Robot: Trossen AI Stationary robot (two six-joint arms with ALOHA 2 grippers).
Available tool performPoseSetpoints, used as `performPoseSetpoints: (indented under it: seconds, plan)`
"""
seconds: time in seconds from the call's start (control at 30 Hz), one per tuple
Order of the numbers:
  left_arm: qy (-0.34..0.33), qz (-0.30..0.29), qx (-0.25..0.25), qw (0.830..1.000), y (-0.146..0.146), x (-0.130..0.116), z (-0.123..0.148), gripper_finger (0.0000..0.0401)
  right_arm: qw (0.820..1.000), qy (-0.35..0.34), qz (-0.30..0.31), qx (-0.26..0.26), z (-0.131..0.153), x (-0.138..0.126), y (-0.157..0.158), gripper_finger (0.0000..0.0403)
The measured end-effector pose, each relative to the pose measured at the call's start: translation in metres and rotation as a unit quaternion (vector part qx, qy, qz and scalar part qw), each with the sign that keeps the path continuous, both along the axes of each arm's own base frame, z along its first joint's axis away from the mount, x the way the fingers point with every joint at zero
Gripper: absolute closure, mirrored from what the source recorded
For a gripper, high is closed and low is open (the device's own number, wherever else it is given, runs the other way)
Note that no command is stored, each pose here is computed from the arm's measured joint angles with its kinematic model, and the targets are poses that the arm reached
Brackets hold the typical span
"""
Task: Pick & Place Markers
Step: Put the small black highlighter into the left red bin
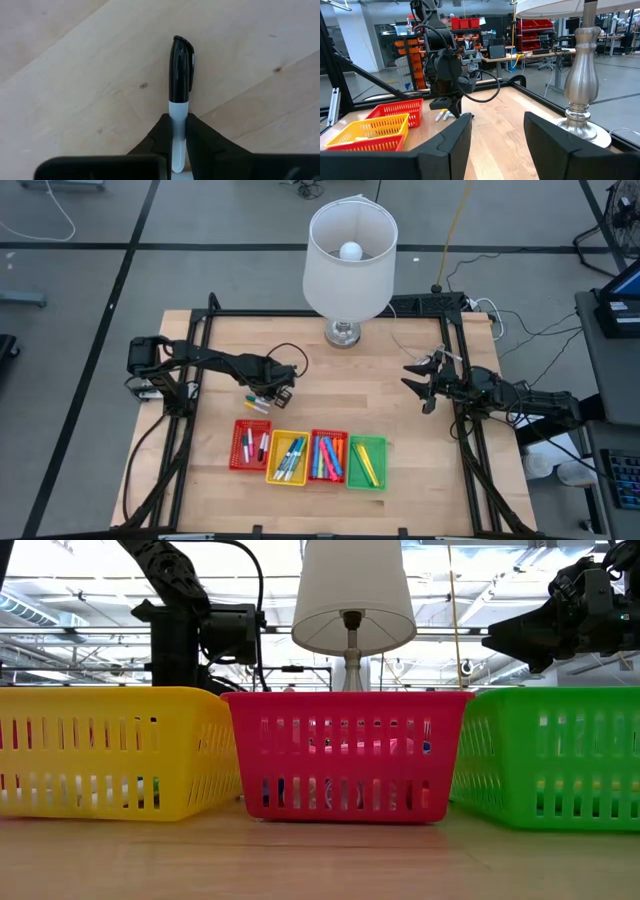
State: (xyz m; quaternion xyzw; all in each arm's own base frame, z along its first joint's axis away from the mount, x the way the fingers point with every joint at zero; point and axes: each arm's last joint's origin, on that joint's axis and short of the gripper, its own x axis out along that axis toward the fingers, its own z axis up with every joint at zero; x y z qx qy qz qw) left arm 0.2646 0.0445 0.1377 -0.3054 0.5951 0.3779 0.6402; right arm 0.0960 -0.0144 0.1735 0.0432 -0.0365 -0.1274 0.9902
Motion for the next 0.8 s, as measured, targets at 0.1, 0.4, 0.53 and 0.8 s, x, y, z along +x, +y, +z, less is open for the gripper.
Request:
performPoseSetpoints:
  seconds: [0.1, 0.4, 0.53, 0.8]
  plan:
    - [0.0, -0.004, 0.005, 1.0, 0.0, 0.001, 0.002, 0.0354, 1.0, 0.0, 0.0, 0.0, 0.0, 0.0, 0.0, 0.0234]
    - [-0.007, -0.041, 0.006, 0.999, -0.006, 0.003, 0.031, 0.0368, 1.0, -0.001, 0.0, 0.0, 0.0, 0.0, 0.0, 0.0234]
    - [-0.017, -0.051, 0.006, 0.999, -0.018, 0.001, 0.058, 0.0368, 1.0, -0.004, 0.0, -0.001, 0.001, 0.0, 0.0, 0.0234]
    - [-0.086, -0.067, 0.01, 0.994, -0.06, -0.002, 0.104, 0.0367, 1.0, -0.007, 0.0, -0.001, 0.001, 0.0, 0.0, 0.0234]
